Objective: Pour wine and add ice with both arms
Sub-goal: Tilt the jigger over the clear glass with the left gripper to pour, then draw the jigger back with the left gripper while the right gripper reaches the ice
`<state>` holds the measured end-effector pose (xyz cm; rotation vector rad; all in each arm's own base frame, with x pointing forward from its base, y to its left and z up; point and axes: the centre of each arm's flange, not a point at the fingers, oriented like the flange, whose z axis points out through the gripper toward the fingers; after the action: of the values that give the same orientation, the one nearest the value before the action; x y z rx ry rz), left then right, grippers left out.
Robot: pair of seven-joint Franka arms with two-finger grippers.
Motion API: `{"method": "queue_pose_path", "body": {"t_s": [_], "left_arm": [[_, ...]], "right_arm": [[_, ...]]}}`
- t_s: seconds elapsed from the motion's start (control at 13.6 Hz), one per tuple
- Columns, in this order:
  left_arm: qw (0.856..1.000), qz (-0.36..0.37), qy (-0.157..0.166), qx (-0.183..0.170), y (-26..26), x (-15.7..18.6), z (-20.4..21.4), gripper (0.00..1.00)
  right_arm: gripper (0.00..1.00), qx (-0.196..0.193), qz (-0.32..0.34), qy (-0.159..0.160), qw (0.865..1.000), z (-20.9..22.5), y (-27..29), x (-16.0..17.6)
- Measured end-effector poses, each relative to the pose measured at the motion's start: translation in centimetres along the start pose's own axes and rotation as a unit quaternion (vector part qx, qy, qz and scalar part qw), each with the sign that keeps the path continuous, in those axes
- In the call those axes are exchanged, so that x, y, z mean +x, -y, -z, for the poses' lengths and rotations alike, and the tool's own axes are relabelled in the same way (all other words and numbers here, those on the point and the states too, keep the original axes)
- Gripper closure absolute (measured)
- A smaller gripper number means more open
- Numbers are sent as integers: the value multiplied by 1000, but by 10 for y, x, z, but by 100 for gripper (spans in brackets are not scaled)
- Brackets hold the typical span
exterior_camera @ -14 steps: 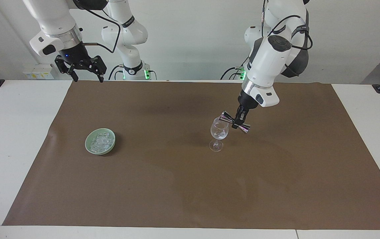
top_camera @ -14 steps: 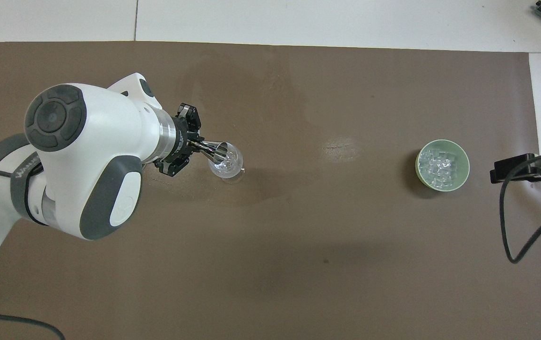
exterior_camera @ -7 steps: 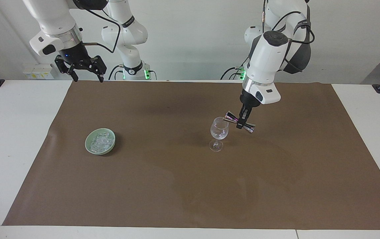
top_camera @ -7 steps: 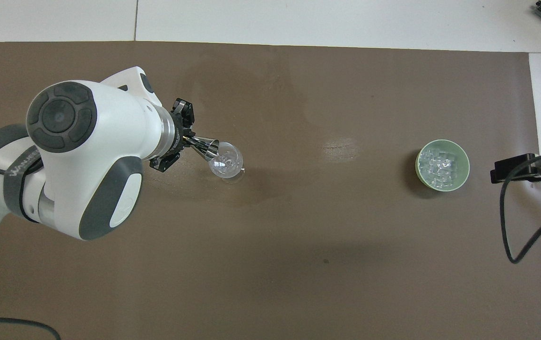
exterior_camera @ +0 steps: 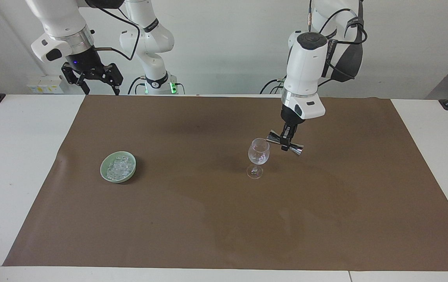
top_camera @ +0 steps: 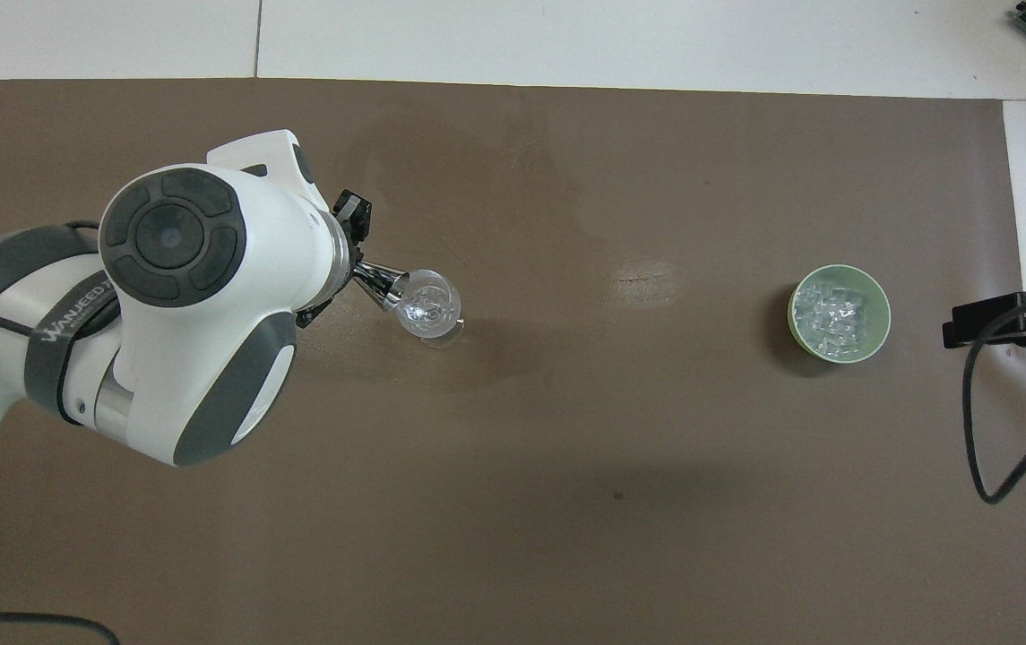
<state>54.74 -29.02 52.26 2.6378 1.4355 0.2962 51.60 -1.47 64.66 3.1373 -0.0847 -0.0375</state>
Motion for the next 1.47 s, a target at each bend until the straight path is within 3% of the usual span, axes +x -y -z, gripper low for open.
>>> {"method": "queue_pose_path", "body": {"t_s": [0.29,0.81,1.33,1.47], "left_arm": [[1000,-6,-6,-2,-6,-10,6,78],[998,-43,-46,-7,-12,-24,8,78],[998,-39,-49,-2,-11,-18,5,78],[999,-15,-30,3,-9,-6,0,78]], "right_arm": [[0,0,-6,-1,1000,0,-6,0],[0,1,-11,-10,1000,0,-11,3],[0,2,-9,-27,1000,-21,-10,15],[0,2,4,-34,999,-36,-9,19]]}}
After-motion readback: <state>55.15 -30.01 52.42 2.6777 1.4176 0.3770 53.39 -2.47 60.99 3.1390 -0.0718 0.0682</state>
